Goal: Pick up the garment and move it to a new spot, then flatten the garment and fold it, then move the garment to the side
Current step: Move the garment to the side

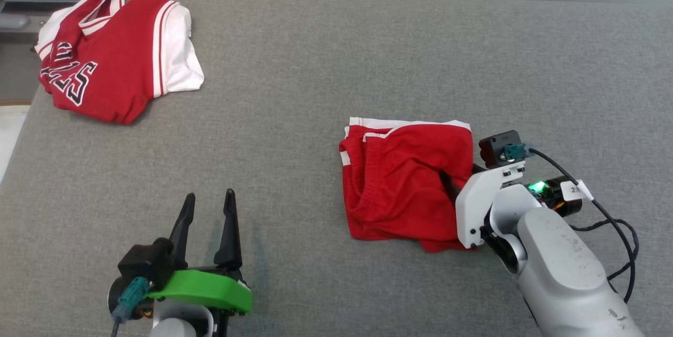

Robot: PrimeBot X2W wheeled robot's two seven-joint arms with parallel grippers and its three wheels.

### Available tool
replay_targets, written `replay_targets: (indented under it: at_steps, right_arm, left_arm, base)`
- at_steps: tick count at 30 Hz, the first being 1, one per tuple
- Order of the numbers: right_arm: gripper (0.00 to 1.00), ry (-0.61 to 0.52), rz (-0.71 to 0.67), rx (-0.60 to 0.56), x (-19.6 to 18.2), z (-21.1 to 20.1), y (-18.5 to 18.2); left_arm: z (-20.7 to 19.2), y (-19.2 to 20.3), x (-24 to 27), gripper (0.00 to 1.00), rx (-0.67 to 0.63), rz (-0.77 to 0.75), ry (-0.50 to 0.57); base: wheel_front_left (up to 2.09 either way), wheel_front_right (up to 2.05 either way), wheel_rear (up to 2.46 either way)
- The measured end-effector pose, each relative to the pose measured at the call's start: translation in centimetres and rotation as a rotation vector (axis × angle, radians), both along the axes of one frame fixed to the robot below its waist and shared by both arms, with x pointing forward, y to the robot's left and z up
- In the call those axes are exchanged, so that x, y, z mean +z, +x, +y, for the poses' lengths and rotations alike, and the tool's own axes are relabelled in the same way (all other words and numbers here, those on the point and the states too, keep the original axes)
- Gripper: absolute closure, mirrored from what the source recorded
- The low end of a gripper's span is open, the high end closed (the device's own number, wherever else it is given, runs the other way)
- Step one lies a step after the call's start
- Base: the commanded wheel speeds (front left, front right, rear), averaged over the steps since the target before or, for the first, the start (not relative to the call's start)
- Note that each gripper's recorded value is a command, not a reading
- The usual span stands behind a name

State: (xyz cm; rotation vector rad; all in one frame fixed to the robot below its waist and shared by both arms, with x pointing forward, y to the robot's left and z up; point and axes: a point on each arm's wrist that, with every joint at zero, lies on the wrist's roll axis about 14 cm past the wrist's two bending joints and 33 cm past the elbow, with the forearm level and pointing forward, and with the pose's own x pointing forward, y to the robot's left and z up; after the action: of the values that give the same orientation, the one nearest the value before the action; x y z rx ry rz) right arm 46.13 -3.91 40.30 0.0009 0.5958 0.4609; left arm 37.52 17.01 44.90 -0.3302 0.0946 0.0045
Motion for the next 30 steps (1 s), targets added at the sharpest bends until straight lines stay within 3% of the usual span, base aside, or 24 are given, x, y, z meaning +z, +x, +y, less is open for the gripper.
replay_targets:
  at_steps: [1,2,10,19,30]
  right_arm:
    - [0.93,0.006,-0.002,0.003,0.0,0.2,0.1]
    - [1.00,0.007,-0.006,0.007,0.1,0.3,0.1]
    - [1.00,-0.036,-0.136,-0.033,2.0,-2.3,2.5]
    - [1.00,-0.173,-0.236,-0.222,3.7,-13.0,4.3]
    - [1.00,-0.235,-0.235,-0.506,3.9,-24.5,0.9]
  left_arm:
    - [-0.1,0.1,0.0,0.00,-0.002,-0.001,0.000]
    - [-0.1,0.2,0.0,0.00,-0.004,-0.001,0.000]
    - [-2.1,1.8,0.5,0.00,-0.064,-0.026,-0.001]
    - [-7.1,4.5,0.4,0.00,-0.219,-0.050,-0.004]
    - [-15.4,6.8,-1.5,0.00,-0.482,-0.047,-0.009]
  base:
    - [0.00,0.00,0.00]
    - [0.00,0.00,0.00]
    - [0.00,0.00,0.00]
    - [0.00,0.00,0.00]
    - [0.00,0.00,0.00]
